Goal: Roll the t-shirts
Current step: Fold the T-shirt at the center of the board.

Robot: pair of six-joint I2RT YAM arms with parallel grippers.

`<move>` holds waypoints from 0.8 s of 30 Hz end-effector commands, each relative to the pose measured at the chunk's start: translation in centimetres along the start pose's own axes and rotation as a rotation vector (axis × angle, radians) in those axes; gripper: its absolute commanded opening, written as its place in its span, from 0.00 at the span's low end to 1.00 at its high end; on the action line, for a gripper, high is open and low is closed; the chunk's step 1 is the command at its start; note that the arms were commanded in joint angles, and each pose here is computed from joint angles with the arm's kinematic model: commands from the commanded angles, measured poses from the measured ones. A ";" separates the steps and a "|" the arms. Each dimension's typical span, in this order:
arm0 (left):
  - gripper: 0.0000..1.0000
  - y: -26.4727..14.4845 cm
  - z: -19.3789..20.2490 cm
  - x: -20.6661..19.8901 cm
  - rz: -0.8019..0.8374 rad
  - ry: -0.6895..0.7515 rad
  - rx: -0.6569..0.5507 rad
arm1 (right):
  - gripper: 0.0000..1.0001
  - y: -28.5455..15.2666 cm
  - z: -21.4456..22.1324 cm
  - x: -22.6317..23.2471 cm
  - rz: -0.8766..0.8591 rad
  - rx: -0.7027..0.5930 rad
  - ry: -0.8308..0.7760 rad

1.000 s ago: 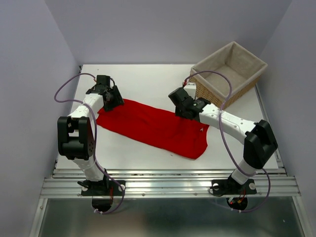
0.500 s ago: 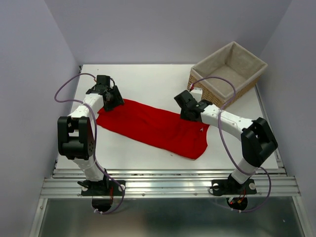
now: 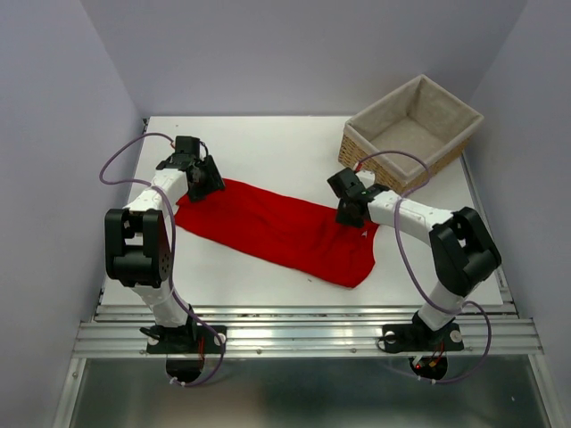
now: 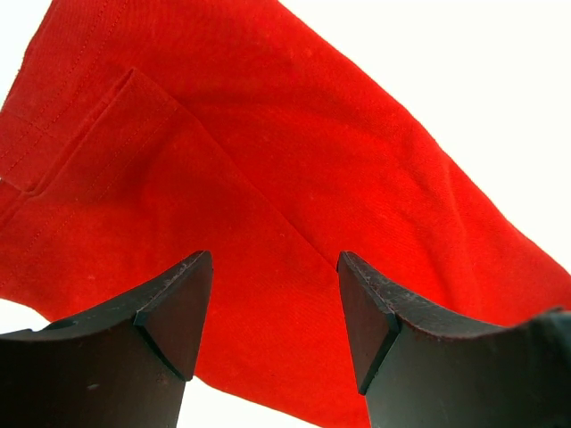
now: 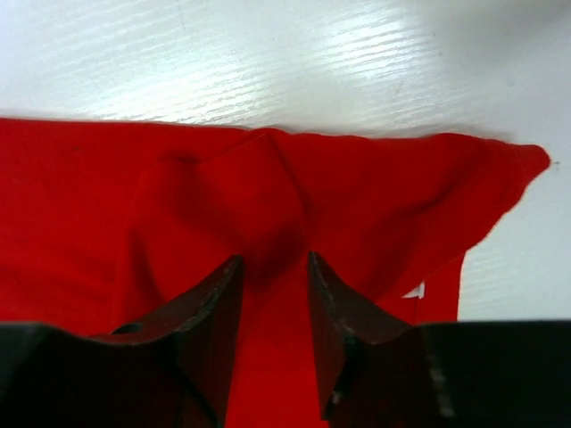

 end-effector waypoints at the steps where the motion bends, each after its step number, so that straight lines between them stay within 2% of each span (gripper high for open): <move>1: 0.69 -0.4 -0.3 -0.2 0.012 0.022 -0.012 | 0.32 1.2 0.0 0.8 -0.027 0.006 0.023; 2: 0.69 -0.4 -0.3 -0.2 0.012 0.022 -0.014 | 0.20 1.2 -0.1 0.8 -0.024 -0.002 0.032; 4: 0.69 -0.6 -0.4 -0.2 0.007 0.025 -0.017 | 0.11 1.0 -0.2 0.7 -0.023 -0.019 0.049; 5: 0.69 -0.7 -0.5 -0.2 0.007 0.025 -0.021 | 0.01 0.8 -0.3 0.5 -0.020 -0.032 0.054; 16: 0.69 -0.9 -1.1 -0.3 -0.001 0.033 -0.032 | 0.01 -1.9 -0.5 -2.4 0.008 -0.156 0.147; 22: 0.69 -0.5 -1.0 -0.4 0.006 0.022 -0.024 | 0.01 -1.3 0.4 -2.9 0.027 -0.127 0.138; 23: 0.69 -0.5 -1.0 -0.4 0.009 0.022 -0.022 | 0.03 -0.9 0.6 -2.9 0.042 -0.116 0.132; 24: 0.69 -0.4 -0.9 -0.5 0.010 0.020 -0.018 | 0.11 -0.8 0.7 -3.0 0.049 -0.114 0.130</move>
Point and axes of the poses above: each gripper's point midway between its finger pads, its own y axis out along the fingers, its own x axis along the line the jaws close on, z = x × y, the point moved 10 cm from there along -y, back along the fingers, and after that the axes turned 6 degrees about y, right-handed, at the moved point
